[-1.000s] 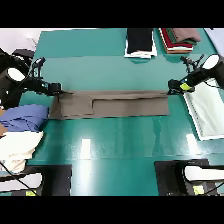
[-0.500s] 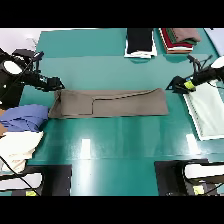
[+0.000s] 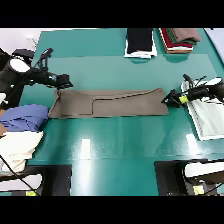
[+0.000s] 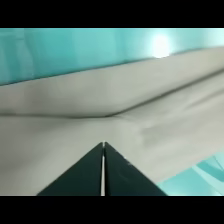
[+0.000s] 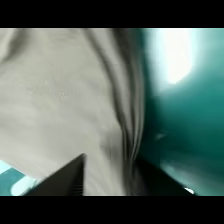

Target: Fold the shirts.

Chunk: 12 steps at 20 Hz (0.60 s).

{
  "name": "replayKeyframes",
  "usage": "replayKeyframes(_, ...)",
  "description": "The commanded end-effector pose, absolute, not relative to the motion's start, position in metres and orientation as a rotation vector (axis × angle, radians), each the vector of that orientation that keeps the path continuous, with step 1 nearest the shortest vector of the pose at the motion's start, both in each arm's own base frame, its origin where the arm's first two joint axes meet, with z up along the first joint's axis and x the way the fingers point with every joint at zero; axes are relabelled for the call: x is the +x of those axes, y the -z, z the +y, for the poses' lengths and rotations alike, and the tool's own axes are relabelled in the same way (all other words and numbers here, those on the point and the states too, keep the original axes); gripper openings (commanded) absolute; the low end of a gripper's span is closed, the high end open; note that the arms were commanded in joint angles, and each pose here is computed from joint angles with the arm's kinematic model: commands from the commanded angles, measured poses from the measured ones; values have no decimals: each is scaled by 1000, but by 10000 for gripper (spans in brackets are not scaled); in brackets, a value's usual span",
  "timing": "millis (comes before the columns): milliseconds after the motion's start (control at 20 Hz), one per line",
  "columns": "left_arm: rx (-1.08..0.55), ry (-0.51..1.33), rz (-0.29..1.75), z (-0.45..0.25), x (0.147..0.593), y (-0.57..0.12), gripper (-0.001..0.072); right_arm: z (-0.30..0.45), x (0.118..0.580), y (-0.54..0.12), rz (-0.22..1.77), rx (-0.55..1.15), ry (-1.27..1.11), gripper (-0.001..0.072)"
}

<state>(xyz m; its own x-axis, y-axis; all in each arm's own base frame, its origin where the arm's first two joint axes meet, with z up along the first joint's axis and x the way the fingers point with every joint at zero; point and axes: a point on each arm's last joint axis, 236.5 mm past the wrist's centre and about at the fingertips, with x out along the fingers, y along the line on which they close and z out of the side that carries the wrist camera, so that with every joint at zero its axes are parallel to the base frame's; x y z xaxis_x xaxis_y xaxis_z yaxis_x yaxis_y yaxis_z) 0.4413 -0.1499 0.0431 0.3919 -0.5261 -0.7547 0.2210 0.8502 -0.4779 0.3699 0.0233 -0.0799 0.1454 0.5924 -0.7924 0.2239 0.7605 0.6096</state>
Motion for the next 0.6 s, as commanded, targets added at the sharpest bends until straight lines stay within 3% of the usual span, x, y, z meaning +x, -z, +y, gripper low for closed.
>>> replayKeyframes(0, -302, 540, 1036, -192, 439, -48, 26, 47, 382, 86, 1425, 685, -358, 158)
replayKeyframes(50, -303, 549, 1044, -203, 436, -46, 26, 51, 388, 79, 1407, 657, -380, 47)
replayKeyframes(100, -293, 567, 1057, -213, 432, -40, 25, 52, 395, 68, 1379, 632, -393, 13)
replayKeyframes(550, -204, 724, 1168, -331, 430, 24, 24, 87, 438, -139, 1038, 422, -543, 11)
